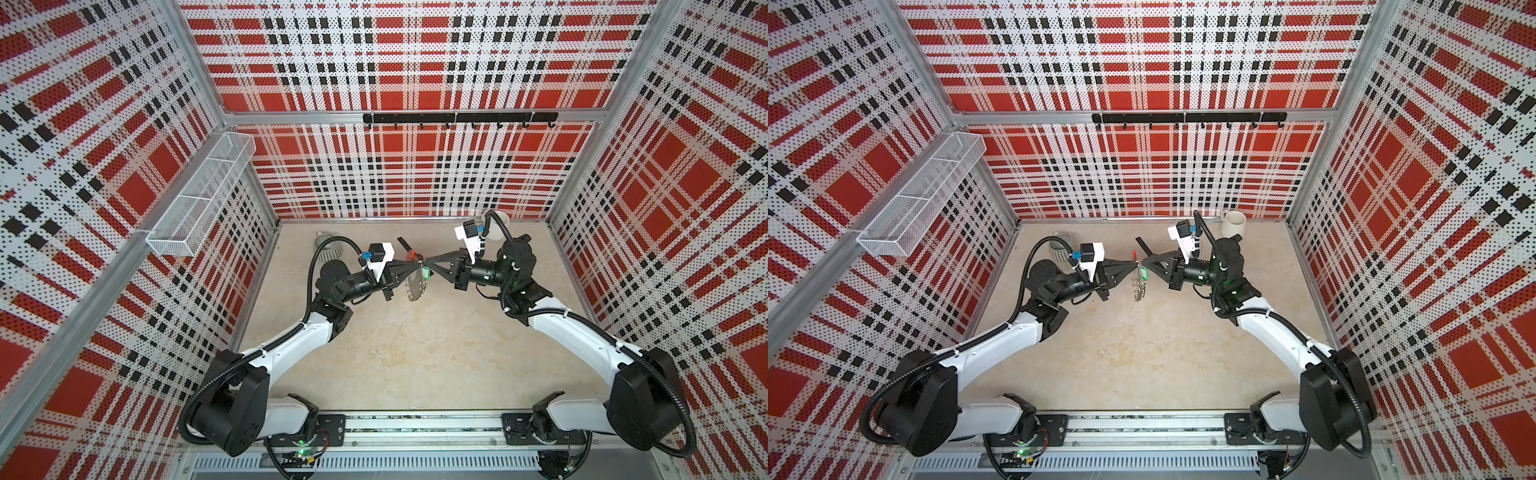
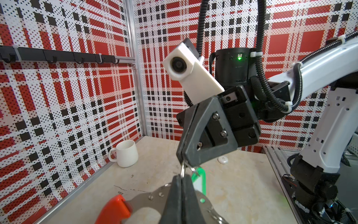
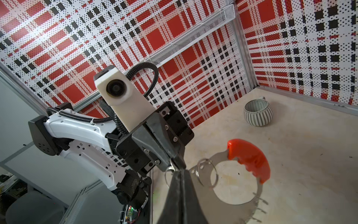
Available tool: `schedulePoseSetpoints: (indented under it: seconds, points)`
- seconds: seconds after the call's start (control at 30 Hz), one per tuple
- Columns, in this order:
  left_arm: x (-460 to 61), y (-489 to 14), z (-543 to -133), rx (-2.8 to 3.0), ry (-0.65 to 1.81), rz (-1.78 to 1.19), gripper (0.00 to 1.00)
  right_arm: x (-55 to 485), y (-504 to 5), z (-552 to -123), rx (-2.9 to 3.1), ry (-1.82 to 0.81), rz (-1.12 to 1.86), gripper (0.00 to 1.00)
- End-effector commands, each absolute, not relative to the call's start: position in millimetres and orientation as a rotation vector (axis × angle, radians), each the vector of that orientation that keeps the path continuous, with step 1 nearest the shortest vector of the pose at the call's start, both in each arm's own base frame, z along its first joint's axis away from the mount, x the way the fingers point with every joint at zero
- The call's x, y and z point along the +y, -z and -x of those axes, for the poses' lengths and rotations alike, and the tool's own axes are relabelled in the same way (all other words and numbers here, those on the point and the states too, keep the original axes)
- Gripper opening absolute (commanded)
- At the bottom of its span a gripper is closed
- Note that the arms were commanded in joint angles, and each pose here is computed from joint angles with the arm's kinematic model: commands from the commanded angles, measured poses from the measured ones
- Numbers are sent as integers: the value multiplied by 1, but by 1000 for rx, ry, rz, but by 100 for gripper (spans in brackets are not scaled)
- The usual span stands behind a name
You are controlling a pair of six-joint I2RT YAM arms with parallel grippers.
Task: Attach keys to a key ring
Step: Insert the key into the keyring.
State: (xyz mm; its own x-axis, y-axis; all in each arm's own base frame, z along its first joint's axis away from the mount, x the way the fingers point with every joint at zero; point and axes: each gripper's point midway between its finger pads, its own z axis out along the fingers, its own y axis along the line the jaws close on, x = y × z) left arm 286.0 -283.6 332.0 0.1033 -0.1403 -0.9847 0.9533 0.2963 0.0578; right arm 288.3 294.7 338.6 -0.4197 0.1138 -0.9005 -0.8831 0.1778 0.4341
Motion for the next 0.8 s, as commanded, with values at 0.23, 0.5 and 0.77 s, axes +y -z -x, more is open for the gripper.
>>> schedulePoseSetpoints:
  seconds: [0.23, 0.5, 0.77]
  points:
    - [-284, -353, -280, 1073, 977, -919, 0, 292, -331, -297, 1648, -1268, 758, 0]
    - [-285, -356, -279, 1047, 971, -887, 0, 289, -311, -306, 1755, -1219, 716, 0]
    - [-285, -359, -278, 1030, 1009, -845, 0, 277, -315, -308, 1739, -1147, 669, 7]
